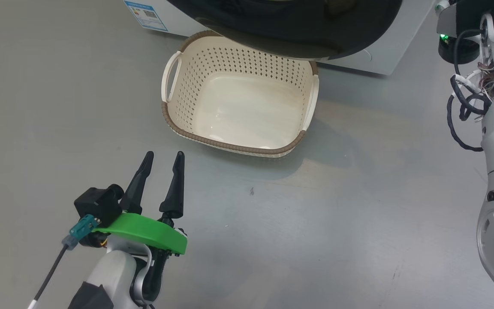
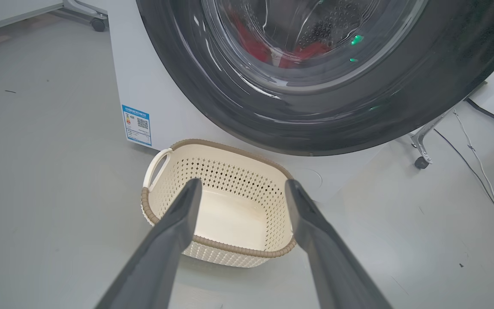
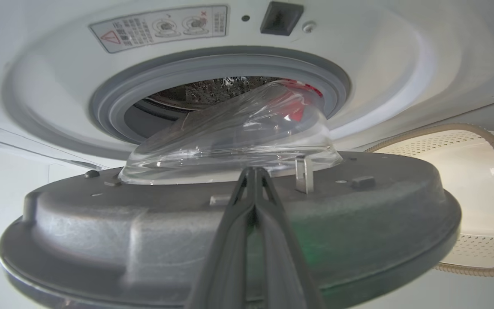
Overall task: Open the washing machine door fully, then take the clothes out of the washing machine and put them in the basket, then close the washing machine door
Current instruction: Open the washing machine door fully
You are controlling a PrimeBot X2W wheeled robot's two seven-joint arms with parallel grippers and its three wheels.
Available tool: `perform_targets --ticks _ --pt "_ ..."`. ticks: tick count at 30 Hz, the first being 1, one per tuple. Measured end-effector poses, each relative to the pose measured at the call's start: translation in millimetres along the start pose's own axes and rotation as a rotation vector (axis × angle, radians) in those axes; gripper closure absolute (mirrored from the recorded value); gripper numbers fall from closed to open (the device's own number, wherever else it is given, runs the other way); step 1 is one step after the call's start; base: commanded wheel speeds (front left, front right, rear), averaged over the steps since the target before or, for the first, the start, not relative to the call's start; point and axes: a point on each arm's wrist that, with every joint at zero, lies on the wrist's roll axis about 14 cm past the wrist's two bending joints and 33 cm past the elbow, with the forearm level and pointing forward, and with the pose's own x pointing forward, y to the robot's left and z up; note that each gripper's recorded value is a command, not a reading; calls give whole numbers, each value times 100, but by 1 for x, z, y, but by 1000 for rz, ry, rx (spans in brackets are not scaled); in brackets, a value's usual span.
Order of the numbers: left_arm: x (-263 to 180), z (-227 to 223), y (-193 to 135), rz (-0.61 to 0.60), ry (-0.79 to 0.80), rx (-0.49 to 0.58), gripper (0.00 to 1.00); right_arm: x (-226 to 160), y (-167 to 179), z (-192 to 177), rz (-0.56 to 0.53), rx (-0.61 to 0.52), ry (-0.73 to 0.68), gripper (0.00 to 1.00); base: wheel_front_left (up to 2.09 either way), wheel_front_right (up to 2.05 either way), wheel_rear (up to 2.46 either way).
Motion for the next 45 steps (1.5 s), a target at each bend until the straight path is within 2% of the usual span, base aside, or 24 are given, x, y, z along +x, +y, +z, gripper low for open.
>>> perform_targets --ticks 4,10,16,21,26,31,38,40,45 --pt "1 3 1 5 -8 8 0 -1 1 -1 -2 -82 -19 100 0 0 0" --pt "1 6 -6 -15 -18 10 0 -15 -5 7 -55 -285 -74 100 0 0 0" --pt "-1 11 -14 -37 -33 11 0 -32 7 21 -79 -467 -174 100 0 0 0" --pt "-3 17 -17 -44 -52 13 0 -52 4 25 -137 -633 -232 100 0 0 0" --pt "-9 18 -16 -35 -59 19 0 -71 1 14 -152 -709 -292 100 0 0 0" --pt "-11 19 -22 -49 -63 18 0 -93 -5 0 -193 -909 -297 100 0 0 0" --pt "-18 15 -30 -69 -57 17 0 -133 -28 -11 -245 -1013 -357 100 0 0 0" --pt "-18 17 -33 -76 -61 15 0 -145 -36 -14 -271 -1077 -361 100 0 0 0" --pt "-20 18 -39 -95 -66 20 0 -168 -41 -19 -271 -1114 -428 100 0 0 0"
